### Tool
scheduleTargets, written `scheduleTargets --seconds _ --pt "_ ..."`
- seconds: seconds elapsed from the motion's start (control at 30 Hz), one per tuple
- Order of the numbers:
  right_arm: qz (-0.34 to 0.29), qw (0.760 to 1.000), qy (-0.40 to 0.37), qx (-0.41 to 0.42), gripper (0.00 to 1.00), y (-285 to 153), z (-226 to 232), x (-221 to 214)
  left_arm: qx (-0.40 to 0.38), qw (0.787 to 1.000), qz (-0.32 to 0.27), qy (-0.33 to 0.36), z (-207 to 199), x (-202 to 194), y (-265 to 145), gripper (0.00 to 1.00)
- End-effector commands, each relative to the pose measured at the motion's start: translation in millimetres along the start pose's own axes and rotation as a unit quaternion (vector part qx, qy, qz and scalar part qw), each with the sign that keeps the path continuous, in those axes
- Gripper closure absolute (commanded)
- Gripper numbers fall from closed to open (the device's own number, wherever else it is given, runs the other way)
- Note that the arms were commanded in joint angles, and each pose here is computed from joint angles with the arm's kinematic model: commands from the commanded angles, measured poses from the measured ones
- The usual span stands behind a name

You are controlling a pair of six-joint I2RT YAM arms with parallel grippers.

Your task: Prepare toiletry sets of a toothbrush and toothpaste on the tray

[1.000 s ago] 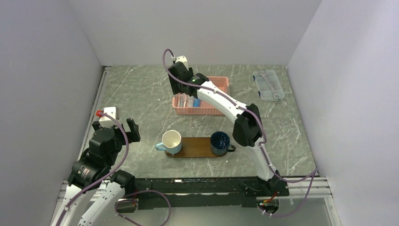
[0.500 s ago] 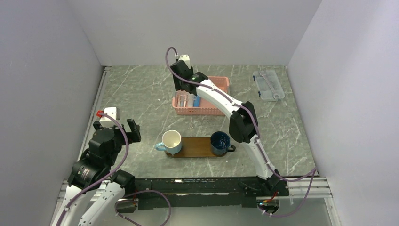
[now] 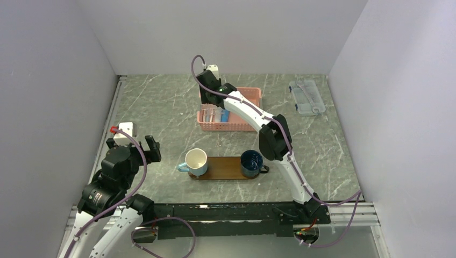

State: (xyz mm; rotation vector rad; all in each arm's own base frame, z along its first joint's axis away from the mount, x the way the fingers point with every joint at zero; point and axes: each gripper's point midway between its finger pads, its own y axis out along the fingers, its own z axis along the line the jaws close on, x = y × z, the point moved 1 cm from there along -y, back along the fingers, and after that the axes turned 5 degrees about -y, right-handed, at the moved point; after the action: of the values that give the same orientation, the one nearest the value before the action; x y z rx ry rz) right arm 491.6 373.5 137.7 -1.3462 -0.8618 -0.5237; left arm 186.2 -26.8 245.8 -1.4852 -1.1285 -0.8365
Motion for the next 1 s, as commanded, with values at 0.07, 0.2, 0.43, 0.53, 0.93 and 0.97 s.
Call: scheduleTargets --seconds 0.07,0.2,0.43,0.53,0.93,0.97 --pt "-0.024 0.999 0.022 0.005 0.51 3 3 16 -0.008 1.0 -0.016 0.0 -3 8 1 0.01" --pt "-0.017 1.0 0.019 -0.005 0.51 6 -2 7 -0.006 1.0 -0.015 0.0 -3 8 1 0.01" --pt "0.003 1.0 0.016 -0.017 0.53 8 -16 -7 -0.005 1.0 -0.014 0.001 -3 8 2 0.01" --pt "0.008 1.0 0.016 -0.019 0.54 6 -21 -11 -0.004 1.0 -0.013 0.001 -2 7 2 0.01" --pt "0.015 1.0 0.014 -0.022 0.67 -2 -29 -18 -0.003 1.0 -0.011 0.001 -3 7 3 0.01" --pt "0.014 1.0 0.014 -0.021 0.69 -2 -29 -17 -0.002 1.0 -0.011 0.001 -2 7 3 0.01"
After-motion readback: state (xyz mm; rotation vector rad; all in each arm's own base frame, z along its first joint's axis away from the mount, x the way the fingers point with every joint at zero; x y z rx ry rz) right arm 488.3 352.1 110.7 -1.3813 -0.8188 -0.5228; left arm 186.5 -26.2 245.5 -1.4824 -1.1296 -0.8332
